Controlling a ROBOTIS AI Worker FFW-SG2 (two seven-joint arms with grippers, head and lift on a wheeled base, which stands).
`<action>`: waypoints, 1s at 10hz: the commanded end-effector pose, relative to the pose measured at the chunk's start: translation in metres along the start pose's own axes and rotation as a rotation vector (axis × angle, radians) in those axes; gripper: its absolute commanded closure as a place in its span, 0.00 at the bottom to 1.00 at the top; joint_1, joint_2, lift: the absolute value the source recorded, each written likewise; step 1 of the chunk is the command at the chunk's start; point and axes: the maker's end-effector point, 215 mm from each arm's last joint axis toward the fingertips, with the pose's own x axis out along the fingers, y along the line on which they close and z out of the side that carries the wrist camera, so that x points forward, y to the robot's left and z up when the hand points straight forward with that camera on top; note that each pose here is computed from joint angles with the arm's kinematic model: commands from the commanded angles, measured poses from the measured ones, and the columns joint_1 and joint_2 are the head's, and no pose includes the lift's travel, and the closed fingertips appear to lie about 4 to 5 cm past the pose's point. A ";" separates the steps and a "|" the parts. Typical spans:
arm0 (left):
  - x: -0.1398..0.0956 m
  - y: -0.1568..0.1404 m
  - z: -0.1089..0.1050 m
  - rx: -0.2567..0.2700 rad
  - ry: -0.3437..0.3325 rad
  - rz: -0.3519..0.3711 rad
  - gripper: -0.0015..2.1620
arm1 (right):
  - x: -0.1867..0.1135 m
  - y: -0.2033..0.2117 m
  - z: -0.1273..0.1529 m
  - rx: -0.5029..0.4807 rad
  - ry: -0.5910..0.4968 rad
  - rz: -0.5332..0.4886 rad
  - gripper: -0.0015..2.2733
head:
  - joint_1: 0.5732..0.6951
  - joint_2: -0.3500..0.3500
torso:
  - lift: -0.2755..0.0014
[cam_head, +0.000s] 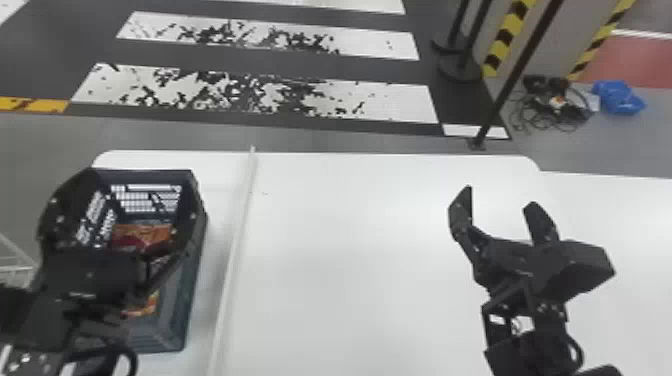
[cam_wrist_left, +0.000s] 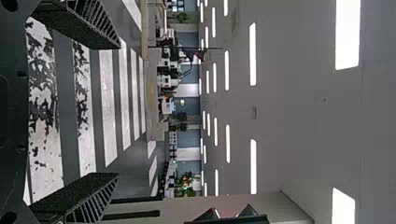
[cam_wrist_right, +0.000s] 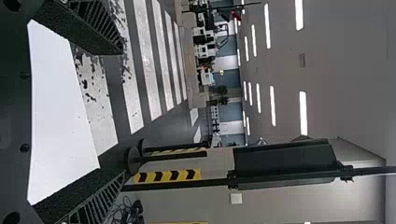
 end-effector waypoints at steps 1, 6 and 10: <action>0.000 0.000 0.000 0.000 0.000 0.000 0.00 | 0.000 0.000 0.000 0.000 0.000 0.000 0.00 | 1.00 0.36 | 0.89; 0.000 0.000 0.000 0.000 0.000 0.000 0.00 | 0.000 0.000 0.000 0.000 0.000 0.000 0.00 | 1.00 0.36 | 0.89; 0.000 0.000 0.000 0.000 0.000 0.000 0.00 | 0.000 0.000 0.000 0.000 0.000 0.000 0.00 | 1.00 0.36 | 0.89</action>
